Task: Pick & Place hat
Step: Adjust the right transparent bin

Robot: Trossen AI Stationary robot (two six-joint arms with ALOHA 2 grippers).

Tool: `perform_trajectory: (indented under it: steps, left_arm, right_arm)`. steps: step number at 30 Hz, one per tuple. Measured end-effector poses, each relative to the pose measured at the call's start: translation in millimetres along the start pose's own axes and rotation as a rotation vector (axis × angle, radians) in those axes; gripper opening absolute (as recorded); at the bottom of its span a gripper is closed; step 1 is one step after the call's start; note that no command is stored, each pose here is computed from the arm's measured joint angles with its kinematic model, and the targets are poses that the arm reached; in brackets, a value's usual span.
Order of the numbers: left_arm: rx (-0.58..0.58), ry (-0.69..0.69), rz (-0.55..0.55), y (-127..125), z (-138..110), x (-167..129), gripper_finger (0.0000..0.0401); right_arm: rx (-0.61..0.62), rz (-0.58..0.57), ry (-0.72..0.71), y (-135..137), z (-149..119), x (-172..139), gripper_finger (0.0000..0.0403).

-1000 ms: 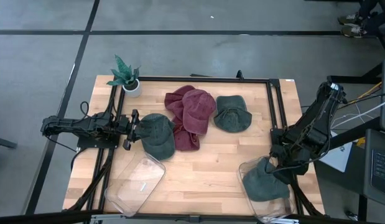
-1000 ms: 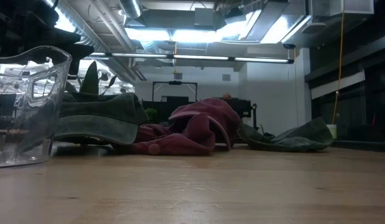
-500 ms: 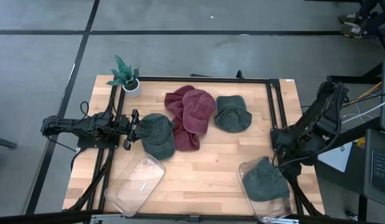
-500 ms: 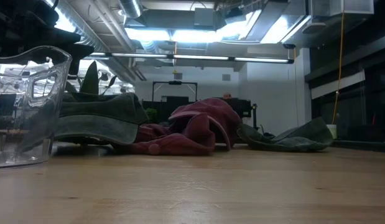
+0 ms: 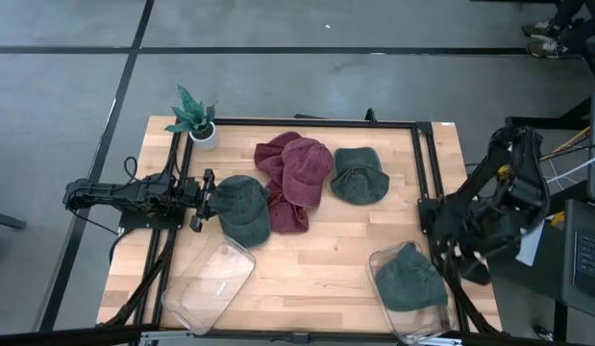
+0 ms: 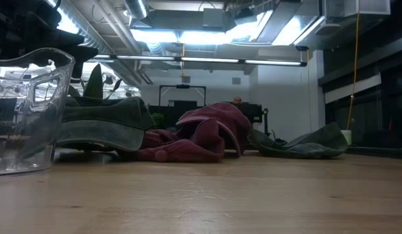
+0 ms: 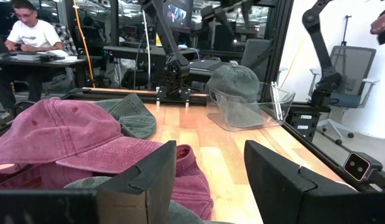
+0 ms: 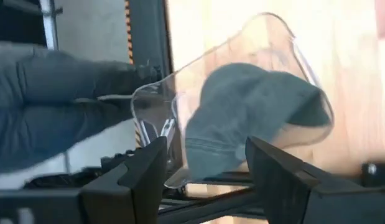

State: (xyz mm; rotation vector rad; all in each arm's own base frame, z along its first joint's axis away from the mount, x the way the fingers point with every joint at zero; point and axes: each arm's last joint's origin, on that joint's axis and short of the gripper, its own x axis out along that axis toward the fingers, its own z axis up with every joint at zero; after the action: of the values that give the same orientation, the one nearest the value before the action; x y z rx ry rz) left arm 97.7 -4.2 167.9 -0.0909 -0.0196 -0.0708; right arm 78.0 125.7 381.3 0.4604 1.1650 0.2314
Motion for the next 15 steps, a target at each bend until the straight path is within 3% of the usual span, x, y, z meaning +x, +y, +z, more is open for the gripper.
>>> perform_trajectory:
  steps: [6,15]
  left_arm:
    - [0.000,0.000,0.000,0.0,0.0,0.0,0.0185]
    - [0.000,0.000,0.000,0.0,0.0,0.0,0.0185]
  right_arm:
    - [-0.127,-0.067,-0.036,35.9,9.7,12.5,0.0217]
    - [-0.300,-0.052,0.090,83.5,1.4,27.9,0.0183]
